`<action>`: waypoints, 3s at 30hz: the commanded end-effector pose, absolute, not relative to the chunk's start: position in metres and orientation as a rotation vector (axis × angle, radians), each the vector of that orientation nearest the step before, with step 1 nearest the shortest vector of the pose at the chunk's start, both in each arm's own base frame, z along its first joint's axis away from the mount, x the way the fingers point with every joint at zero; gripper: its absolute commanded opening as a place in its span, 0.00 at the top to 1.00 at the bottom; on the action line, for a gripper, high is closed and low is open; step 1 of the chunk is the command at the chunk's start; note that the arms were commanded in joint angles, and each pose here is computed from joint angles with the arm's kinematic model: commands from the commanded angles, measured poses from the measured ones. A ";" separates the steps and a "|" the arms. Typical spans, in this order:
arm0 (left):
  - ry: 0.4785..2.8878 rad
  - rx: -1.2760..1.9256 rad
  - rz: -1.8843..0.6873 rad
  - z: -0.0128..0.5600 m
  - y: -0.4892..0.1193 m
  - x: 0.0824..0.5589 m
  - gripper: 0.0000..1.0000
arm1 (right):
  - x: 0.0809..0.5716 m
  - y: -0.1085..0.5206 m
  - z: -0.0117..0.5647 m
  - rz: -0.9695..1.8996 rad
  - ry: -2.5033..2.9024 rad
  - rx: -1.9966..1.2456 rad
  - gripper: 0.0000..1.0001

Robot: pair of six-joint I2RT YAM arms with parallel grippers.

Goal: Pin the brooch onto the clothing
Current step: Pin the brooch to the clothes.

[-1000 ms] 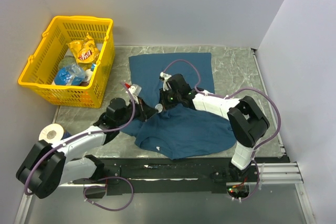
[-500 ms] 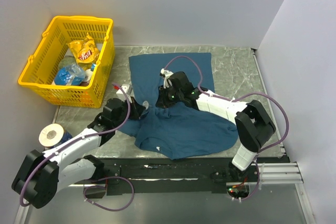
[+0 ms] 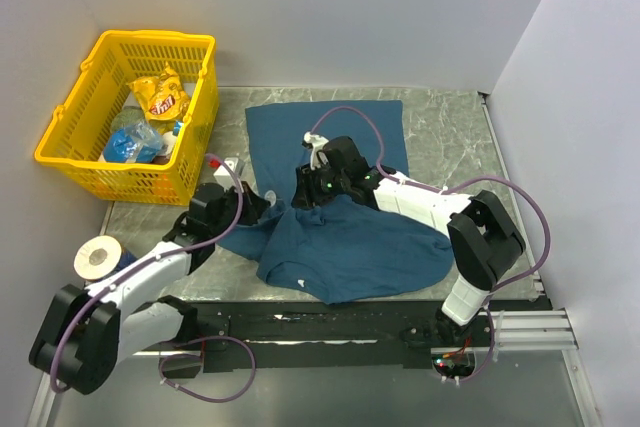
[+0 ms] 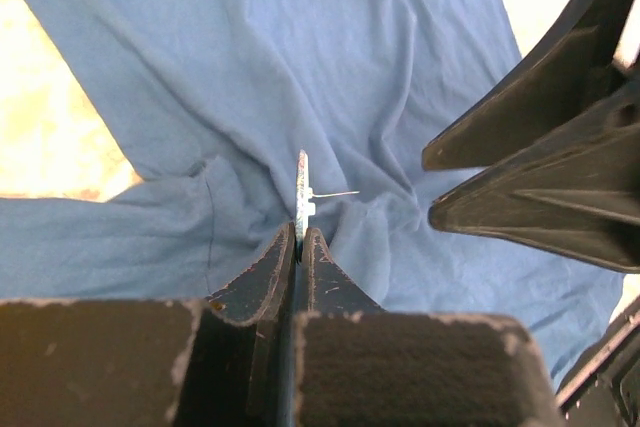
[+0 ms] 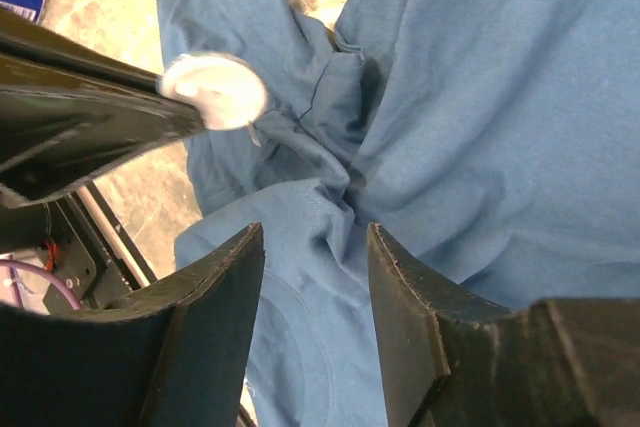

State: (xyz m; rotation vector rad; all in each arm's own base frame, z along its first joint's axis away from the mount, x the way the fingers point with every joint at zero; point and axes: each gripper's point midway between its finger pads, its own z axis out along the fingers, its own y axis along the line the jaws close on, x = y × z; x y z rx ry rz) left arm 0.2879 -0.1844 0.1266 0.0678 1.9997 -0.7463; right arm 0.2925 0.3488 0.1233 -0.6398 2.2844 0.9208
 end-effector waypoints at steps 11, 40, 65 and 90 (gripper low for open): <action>2.045 0.168 -0.849 0.103 -0.204 0.289 0.99 | 0.294 0.360 0.114 0.951 2.253 -0.723 0.53; 1.881 0.182 -1.175 0.131 -0.220 0.268 0.99 | 0.297 0.352 0.132 0.999 2.203 -0.652 0.50; 1.929 0.169 -1.047 0.107 -0.195 0.276 0.99 | 0.304 0.331 0.144 1.076 2.145 -0.611 0.37; 1.913 0.233 -1.177 0.111 -0.215 0.277 0.99 | 0.303 0.336 0.128 1.099 2.193 -0.616 0.37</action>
